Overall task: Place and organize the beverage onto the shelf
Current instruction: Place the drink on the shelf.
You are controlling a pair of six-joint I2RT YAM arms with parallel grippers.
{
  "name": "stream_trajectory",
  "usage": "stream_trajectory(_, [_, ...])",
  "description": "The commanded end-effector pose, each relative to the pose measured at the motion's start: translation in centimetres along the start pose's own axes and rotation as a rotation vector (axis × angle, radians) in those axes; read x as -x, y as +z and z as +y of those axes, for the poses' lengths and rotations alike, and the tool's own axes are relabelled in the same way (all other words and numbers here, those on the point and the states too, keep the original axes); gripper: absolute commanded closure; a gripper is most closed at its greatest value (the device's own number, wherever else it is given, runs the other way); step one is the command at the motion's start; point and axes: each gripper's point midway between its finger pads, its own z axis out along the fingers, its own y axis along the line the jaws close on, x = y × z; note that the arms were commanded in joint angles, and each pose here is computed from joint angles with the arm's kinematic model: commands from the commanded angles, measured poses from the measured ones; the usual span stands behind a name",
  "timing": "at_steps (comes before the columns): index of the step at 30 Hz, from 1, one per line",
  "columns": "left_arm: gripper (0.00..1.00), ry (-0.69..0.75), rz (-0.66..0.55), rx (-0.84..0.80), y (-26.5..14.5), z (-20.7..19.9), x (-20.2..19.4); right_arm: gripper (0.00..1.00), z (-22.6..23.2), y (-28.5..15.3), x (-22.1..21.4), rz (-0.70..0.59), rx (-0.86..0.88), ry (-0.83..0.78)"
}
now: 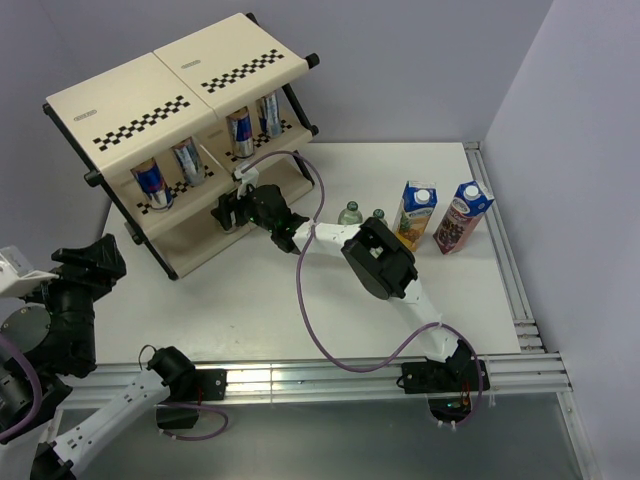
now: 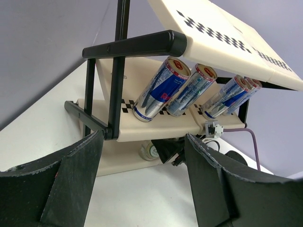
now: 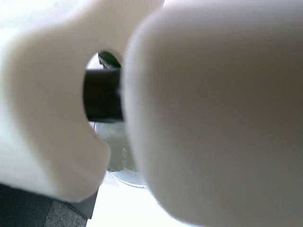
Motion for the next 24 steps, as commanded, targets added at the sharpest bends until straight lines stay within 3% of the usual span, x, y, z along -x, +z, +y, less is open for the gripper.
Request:
stream_trajectory(1, [0.25,-0.006,-0.025,0.002,-0.29,0.41,0.96,0.30,0.22,0.61,7.48,-0.194,0.028,0.026])
stream_trajectory(24, [0.25,-0.007,-0.040,0.013,-0.60,1.06,1.57,0.20,1.16,0.19,7.44,-0.186,0.082,-0.004])
